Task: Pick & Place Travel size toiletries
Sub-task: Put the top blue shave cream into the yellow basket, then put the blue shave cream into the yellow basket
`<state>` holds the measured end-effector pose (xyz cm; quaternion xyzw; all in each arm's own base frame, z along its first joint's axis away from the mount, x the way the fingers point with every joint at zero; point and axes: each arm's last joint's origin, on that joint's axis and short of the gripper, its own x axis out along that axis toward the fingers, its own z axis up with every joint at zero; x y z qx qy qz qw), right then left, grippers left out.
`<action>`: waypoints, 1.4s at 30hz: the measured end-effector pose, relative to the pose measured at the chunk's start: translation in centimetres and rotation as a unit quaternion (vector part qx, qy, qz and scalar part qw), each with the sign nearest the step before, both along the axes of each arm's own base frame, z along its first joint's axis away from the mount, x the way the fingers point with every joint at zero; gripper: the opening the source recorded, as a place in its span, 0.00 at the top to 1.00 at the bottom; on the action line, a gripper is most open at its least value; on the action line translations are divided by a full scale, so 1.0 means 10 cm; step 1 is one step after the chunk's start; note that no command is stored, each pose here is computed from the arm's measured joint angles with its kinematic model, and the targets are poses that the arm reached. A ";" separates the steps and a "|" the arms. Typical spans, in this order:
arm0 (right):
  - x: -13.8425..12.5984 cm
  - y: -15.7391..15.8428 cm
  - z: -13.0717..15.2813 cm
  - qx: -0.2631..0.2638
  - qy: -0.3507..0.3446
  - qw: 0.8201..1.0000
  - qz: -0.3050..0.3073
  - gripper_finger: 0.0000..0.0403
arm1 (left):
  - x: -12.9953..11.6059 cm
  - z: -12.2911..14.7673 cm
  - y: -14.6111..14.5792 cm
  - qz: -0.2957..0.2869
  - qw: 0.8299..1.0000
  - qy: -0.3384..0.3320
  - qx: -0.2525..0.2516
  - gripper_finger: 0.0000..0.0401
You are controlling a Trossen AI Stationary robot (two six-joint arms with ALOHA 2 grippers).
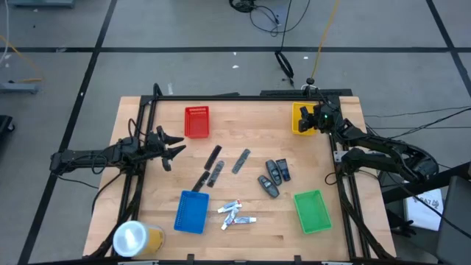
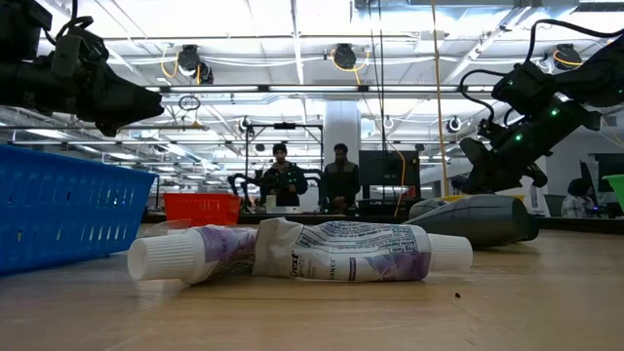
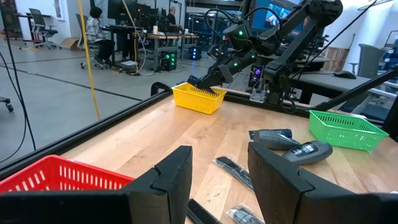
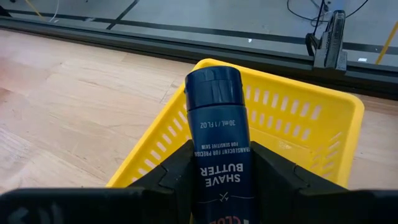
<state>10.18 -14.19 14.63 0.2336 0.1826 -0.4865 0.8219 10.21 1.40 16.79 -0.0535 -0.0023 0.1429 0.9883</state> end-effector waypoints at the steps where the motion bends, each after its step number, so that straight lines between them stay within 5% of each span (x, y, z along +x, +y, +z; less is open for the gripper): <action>1: 0.00 0.00 0.00 0.000 0.000 1.000 0.000 0.69 | 0.00 0.00 0.00 0.000 1.000 0.000 0.000 0.62; 30: 0.00 0.00 0.00 0.000 0.000 1.000 0.001 0.69 | 0.00 0.00 0.00 0.000 1.000 0.000 0.000 0.62; 42: 0.01 -0.01 0.02 -0.012 -0.004 1.000 0.002 0.53 | 0.00 0.00 0.00 0.000 1.000 0.000 0.000 0.62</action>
